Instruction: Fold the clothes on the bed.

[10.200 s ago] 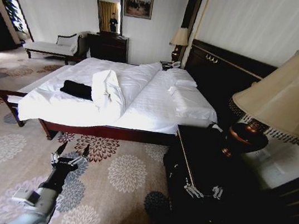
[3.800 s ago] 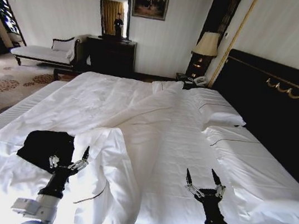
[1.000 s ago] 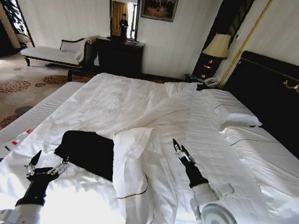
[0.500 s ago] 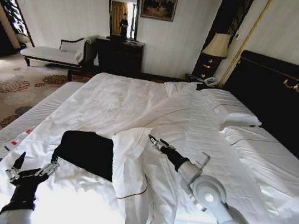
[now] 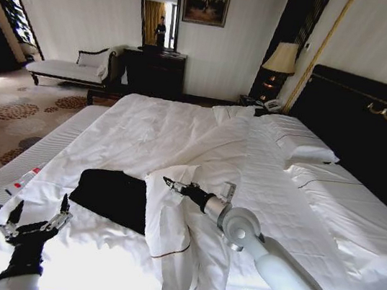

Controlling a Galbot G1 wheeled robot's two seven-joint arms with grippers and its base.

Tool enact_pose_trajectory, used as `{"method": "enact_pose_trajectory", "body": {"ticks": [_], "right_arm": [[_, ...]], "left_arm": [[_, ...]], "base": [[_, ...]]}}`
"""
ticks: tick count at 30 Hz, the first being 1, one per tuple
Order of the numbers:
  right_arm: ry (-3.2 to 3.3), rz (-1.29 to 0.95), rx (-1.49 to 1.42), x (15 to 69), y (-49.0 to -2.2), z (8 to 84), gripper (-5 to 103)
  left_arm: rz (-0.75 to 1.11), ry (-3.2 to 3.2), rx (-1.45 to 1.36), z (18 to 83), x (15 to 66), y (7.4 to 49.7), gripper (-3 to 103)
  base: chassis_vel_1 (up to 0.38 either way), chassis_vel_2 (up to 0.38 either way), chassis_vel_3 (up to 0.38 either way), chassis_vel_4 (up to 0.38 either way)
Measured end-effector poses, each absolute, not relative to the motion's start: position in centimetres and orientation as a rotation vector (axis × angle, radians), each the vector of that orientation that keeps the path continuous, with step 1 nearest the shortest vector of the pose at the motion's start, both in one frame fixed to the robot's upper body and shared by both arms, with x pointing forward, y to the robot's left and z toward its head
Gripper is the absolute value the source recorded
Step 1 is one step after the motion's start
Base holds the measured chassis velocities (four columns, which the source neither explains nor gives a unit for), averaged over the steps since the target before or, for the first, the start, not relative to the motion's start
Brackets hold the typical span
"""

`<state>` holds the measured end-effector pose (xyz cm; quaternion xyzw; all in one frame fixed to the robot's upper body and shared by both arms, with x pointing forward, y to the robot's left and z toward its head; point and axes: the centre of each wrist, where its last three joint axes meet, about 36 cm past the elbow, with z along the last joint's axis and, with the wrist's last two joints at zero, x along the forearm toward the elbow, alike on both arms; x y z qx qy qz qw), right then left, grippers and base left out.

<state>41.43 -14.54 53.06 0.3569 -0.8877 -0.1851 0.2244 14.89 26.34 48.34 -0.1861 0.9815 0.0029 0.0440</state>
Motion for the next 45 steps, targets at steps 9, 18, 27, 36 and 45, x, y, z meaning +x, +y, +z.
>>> {"method": "enact_pose_trajectory", "body": {"ticks": [9,18,27,36,45], "right_arm": [[-2.413,-0.299,0.969,42.8,-11.0,52.8,100],[-2.397,-0.038,0.769,43.5,-7.3,53.0,100],[-2.409,0.023,0.676,43.4,-5.7,52.0,70],[-2.453,-0.014,0.66,42.9,-6.9,52.4,48],[-2.593,-0.184,0.606,42.2,-10.8,55.0,5]], "left_arm": [[0.0,2.996,-0.614,47.8,14.8,27.1,100],[-0.013,2.996,-0.64,46.9,14.6,27.6,100],[-0.02,2.991,-0.647,46.7,14.7,27.7,100],[-0.025,2.982,-0.658,46.8,14.6,27.8,100],[-0.05,2.967,-0.662,47.1,14.7,27.8,100]], "base": [[0.0,0.0,0.0,0.0],[0.0,0.0,0.0,0.0],[0.0,0.0,0.0,0.0],[0.0,0.0,0.0,0.0],[0.0,0.0,0.0,0.0]]}}
